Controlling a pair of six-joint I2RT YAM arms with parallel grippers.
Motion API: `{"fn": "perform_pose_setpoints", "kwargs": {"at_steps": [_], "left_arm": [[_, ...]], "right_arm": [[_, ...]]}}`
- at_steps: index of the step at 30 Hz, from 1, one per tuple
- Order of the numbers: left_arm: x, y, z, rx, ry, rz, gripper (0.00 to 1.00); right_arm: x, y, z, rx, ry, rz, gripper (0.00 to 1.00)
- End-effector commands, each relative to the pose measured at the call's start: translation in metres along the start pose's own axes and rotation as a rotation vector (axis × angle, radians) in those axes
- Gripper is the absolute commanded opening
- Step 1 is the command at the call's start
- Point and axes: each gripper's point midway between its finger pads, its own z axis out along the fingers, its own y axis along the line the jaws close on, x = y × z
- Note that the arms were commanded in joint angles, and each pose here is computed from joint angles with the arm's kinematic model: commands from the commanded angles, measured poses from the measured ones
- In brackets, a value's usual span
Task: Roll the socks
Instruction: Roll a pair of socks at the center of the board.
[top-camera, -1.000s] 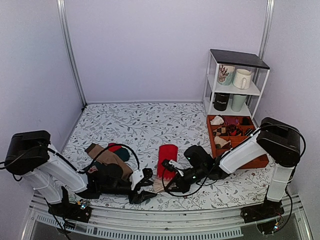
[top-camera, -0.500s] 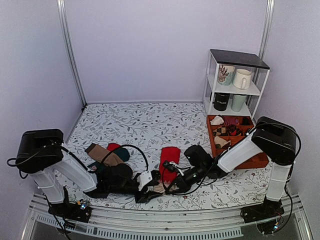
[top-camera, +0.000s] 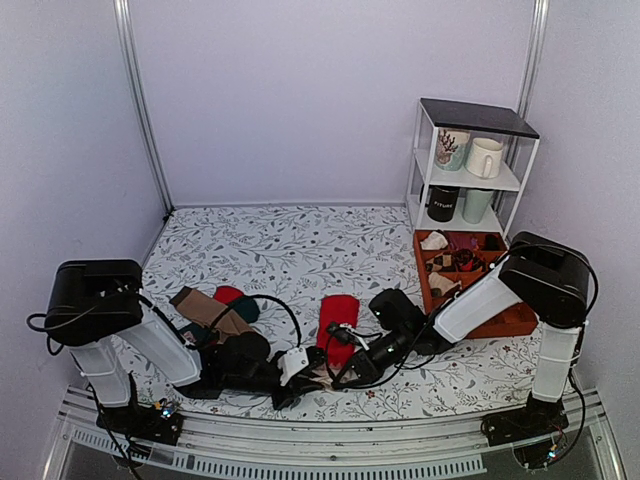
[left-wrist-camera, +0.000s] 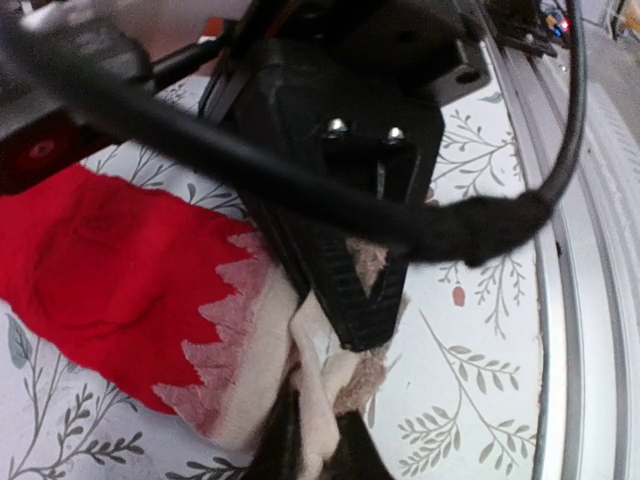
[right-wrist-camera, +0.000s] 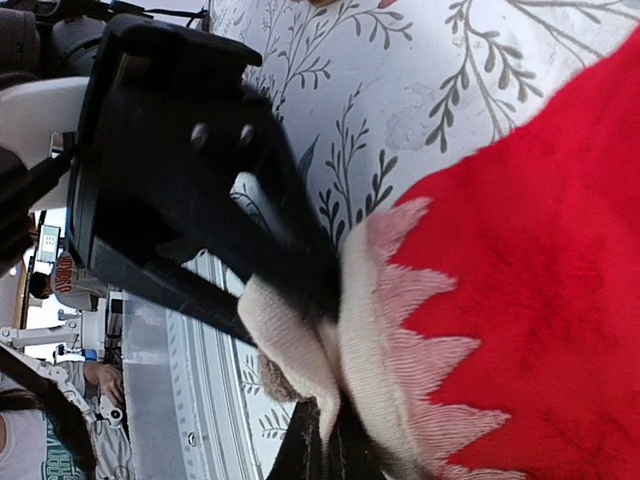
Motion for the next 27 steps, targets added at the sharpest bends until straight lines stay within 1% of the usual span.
{"fn": "perform_pose_setpoints", "kwargs": {"at_steps": [1, 3, 5, 7, 8, 10, 13, 16, 18, 20, 23, 27], "left_arm": [[0.008, -0.011, 0.003, 0.046, 0.024, -0.004, 0.0], [0.007, -0.011, 0.002, 0.051, 0.019, -0.023, 0.0], [0.009, -0.011, 0.003, 0.063, 0.032, -0.079, 0.0], [0.015, -0.009, 0.004, 0.07, 0.068, -0.145, 0.0], [0.019, -0.007, 0.005, 0.068, 0.095, -0.183, 0.0], [0.03, -0.008, 0.006, 0.073, 0.155, -0.245, 0.0], [0.044, -0.014, 0.003, 0.092, 0.215, -0.308, 0.0], [0.058, -0.014, -0.001, 0.09, 0.256, -0.357, 0.0], [0.066, -0.014, -0.003, 0.093, 0.281, -0.389, 0.0], [0.073, -0.016, -0.005, 0.102, 0.302, -0.415, 0.0], [0.081, -0.019, -0.008, 0.106, 0.319, -0.439, 0.0], [0.086, -0.019, -0.008, 0.104, 0.328, -0.447, 0.0]], "right_arm": [[0.063, -0.044, 0.003, 0.143, 0.164, 0.207, 0.02], [0.063, -0.044, 0.003, 0.143, 0.163, 0.203, 0.04], [0.058, -0.042, 0.002, 0.145, 0.153, 0.181, 0.08], [0.045, -0.038, -0.003, 0.158, 0.116, 0.123, 0.19], [0.036, -0.036, -0.007, 0.177, 0.084, 0.069, 0.24], [0.015, -0.027, -0.017, 0.208, -0.001, -0.056, 0.29], [-0.016, -0.009, -0.042, 0.265, -0.18, -0.303, 0.39], [-0.023, 0.002, -0.057, 0.347, -0.28, -0.538, 0.44], [-0.019, 0.008, -0.054, 0.412, -0.279, -0.744, 0.46], [-0.015, 0.013, -0.045, 0.45, -0.252, -0.864, 0.46], [-0.011, 0.018, -0.032, 0.485, -0.223, -0.955, 0.46], [-0.011, 0.024, -0.026, 0.54, -0.215, -1.046, 0.46]]}}
